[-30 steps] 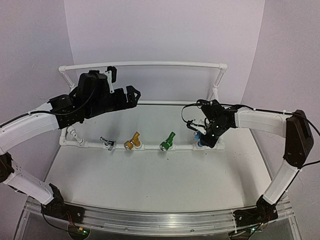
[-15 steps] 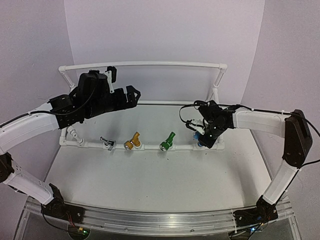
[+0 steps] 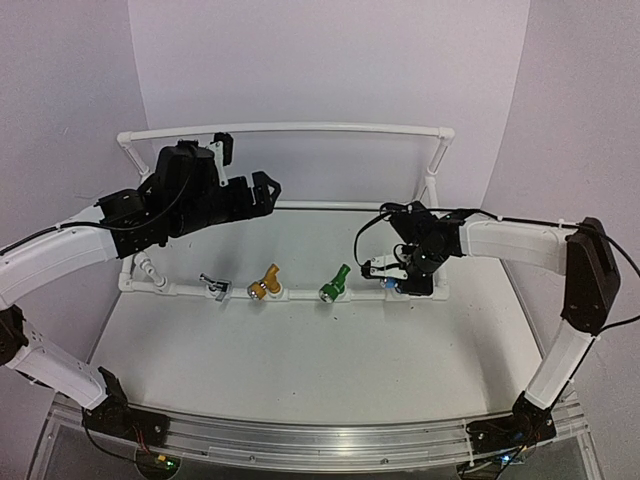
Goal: Install the water faucets
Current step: Screw the water faucet onto the adaptor.
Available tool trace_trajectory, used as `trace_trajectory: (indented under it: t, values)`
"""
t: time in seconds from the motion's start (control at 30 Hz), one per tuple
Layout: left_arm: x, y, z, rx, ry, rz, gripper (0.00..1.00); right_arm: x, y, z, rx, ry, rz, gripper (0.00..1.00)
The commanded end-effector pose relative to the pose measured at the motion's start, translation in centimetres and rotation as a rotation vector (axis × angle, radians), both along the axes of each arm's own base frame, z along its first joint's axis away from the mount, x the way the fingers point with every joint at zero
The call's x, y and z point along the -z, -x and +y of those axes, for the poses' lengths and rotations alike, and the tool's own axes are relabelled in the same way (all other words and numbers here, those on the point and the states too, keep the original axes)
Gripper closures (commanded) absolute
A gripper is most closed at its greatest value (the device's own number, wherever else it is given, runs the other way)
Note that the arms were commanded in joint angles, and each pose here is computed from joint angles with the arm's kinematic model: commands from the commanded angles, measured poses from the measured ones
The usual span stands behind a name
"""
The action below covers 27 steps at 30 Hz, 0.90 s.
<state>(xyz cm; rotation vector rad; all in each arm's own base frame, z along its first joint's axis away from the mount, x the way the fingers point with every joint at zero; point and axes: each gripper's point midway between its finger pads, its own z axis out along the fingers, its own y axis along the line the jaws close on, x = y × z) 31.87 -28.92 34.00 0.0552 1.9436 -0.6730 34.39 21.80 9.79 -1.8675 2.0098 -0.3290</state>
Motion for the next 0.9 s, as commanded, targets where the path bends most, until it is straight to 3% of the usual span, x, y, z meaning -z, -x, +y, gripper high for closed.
trace_trajectory:
  t: [0.0,0.17,0.6,0.87]
  values:
    - [-3.0,-0.1,0.6,-0.018,0.051,-0.068,0.0,0.4,1.1,0.6,-0.252,0.134,0.086,1.0]
    - [-3.0,0.0,0.7,-0.016,0.051,-0.067,0.0,0.8,0.8,-0.2,-0.377,0.25,0.094,1.0]
    - [-2.8,0.1,1.0,-0.022,0.053,-0.071,0.01,2.5,2.1,-3.2,-0.347,0.281,0.03,1.0]
    - [-3.3,-0.2,0.4,-0.009,0.046,-0.082,0.01,1.1,-0.9,-2.2,-0.115,0.142,0.01,1.0]
